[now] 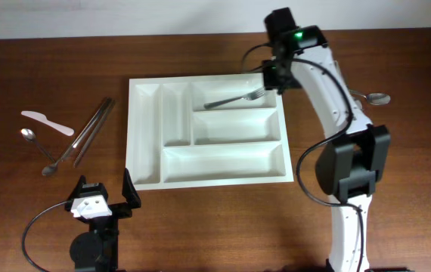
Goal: Pack container
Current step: 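Carry the fork left and drop it into the tray's top compartment, then return the right gripper to the cutlery and grasp another fork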
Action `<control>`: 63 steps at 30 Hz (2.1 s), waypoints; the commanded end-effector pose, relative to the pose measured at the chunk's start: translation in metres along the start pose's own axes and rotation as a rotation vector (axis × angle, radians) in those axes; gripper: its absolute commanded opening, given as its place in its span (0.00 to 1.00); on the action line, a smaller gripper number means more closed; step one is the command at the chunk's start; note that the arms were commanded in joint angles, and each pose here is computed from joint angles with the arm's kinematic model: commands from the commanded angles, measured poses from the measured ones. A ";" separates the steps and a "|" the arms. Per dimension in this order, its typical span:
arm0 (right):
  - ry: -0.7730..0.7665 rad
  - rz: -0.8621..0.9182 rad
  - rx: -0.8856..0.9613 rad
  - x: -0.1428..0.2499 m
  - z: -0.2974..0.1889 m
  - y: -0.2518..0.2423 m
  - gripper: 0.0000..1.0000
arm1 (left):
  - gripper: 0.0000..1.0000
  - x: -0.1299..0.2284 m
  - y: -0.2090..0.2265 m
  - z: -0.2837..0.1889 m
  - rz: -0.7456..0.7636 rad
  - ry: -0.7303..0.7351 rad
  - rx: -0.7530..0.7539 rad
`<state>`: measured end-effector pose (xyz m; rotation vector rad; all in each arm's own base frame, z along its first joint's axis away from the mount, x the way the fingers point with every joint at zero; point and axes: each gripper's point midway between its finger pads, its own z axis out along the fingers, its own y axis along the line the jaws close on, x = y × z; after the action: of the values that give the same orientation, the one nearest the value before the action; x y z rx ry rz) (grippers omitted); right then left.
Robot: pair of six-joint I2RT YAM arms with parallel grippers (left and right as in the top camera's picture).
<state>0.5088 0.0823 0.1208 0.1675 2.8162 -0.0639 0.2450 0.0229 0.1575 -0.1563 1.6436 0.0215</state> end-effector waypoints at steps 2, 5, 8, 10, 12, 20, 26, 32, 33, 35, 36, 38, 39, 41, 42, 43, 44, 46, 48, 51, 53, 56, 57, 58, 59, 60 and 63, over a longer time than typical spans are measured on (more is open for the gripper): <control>0.047 0.183 0.104 -0.001 0.008 -0.084 0.53 | 0.99 0.001 -0.003 0.000 0.019 -0.002 0.015; 0.077 0.249 0.127 0.002 0.009 -0.120 0.69 | 0.99 0.001 -0.003 0.000 0.019 -0.002 0.015; 0.103 0.271 0.129 0.006 0.012 -0.144 0.74 | 0.99 0.001 -0.003 0.000 0.019 -0.002 0.015; 0.116 0.259 0.129 0.009 0.014 -0.154 0.75 | 0.99 0.001 -0.003 0.000 0.019 -0.002 0.015; 0.123 0.252 0.134 0.011 0.015 -0.158 0.77 | 0.99 0.001 -0.003 0.000 0.019 -0.002 0.015; 0.186 0.234 0.145 0.034 0.044 -0.160 0.80 | 0.99 0.001 -0.003 0.000 0.019 -0.002 0.015; 0.238 0.230 0.147 0.058 0.072 -0.159 0.77 | 0.99 0.001 -0.003 0.000 0.019 -0.002 0.015; 0.253 0.229 0.146 0.069 0.085 -0.158 0.65 | 0.99 0.001 -0.003 0.000 0.019 -0.001 0.015; 0.254 0.229 0.146 0.070 0.086 -0.158 0.63 | 0.99 0.001 -0.003 0.000 0.019 -0.001 0.015; 0.252 0.229 0.146 0.071 0.088 -0.158 0.61 | 0.99 0.001 -0.003 0.000 0.019 -0.001 0.015; 0.253 0.229 0.143 0.071 0.089 -0.157 0.60 | 0.99 0.001 -0.003 0.000 0.019 -0.001 0.015; 0.254 0.229 0.143 0.072 0.091 -0.157 0.60 | 0.99 0.001 -0.003 0.000 0.019 -0.001 0.015; 0.254 0.229 0.143 0.073 0.092 -0.158 0.60 | 0.99 0.001 -0.003 0.000 0.019 -0.001 0.015; 0.249 0.232 0.143 0.072 0.093 -0.158 0.61 | 0.99 0.001 -0.003 0.000 0.019 -0.001 0.015; 0.245 0.236 0.142 0.072 0.094 -0.160 0.61 | 0.99 0.001 -0.003 0.000 0.019 -0.001 0.015; 0.240 0.240 0.138 0.070 0.094 -0.161 0.61 | 0.99 0.001 -0.003 0.000 0.019 -0.001 0.015; 0.236 0.245 0.134 0.069 0.095 -0.162 0.61 | 0.99 0.001 -0.003 0.000 0.019 -0.001 0.015; 0.232 0.259 0.130 0.068 0.095 -0.167 0.65 | 0.99 0.001 -0.003 0.000 0.019 -0.002 0.015; 0.230 0.268 0.124 0.068 0.096 -0.170 0.65 | 0.99 0.001 -0.003 0.000 0.019 -0.001 0.015; 0.223 0.246 0.084 0.065 0.097 -0.172 0.66 | 0.99 0.001 -0.003 0.000 0.019 -0.001 0.015; 0.217 0.239 0.068 0.063 0.098 -0.172 0.66 | 0.99 0.001 -0.003 0.000 0.019 -0.001 0.015; 0.211 0.237 0.064 0.062 0.098 -0.171 0.65 | 0.99 0.001 -0.003 0.000 0.019 -0.001 0.015; 0.209 0.237 0.062 0.062 0.099 -0.171 0.65 | 0.99 0.001 -0.003 0.000 0.019 -0.001 0.015; 0.209 0.227 0.051 0.061 0.099 -0.169 0.64 | 0.99 0.001 -0.003 0.000 0.019 -0.002 0.015; 0.208 0.216 0.034 0.061 0.099 -0.167 0.62 | 0.99 0.001 -0.003 0.000 0.019 -0.001 0.015; 0.206 0.214 0.030 0.060 0.100 -0.166 0.61 | 0.99 0.001 -0.003 0.000 0.019 -0.001 0.015; 0.212 0.215 0.026 0.064 0.103 -0.165 0.59 | 0.99 0.001 -0.003 0.000 0.019 -0.001 0.015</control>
<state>0.4662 -0.0861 0.0158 0.5348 2.9596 -0.0738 0.2450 0.0229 0.1575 -0.1563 1.6436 0.0215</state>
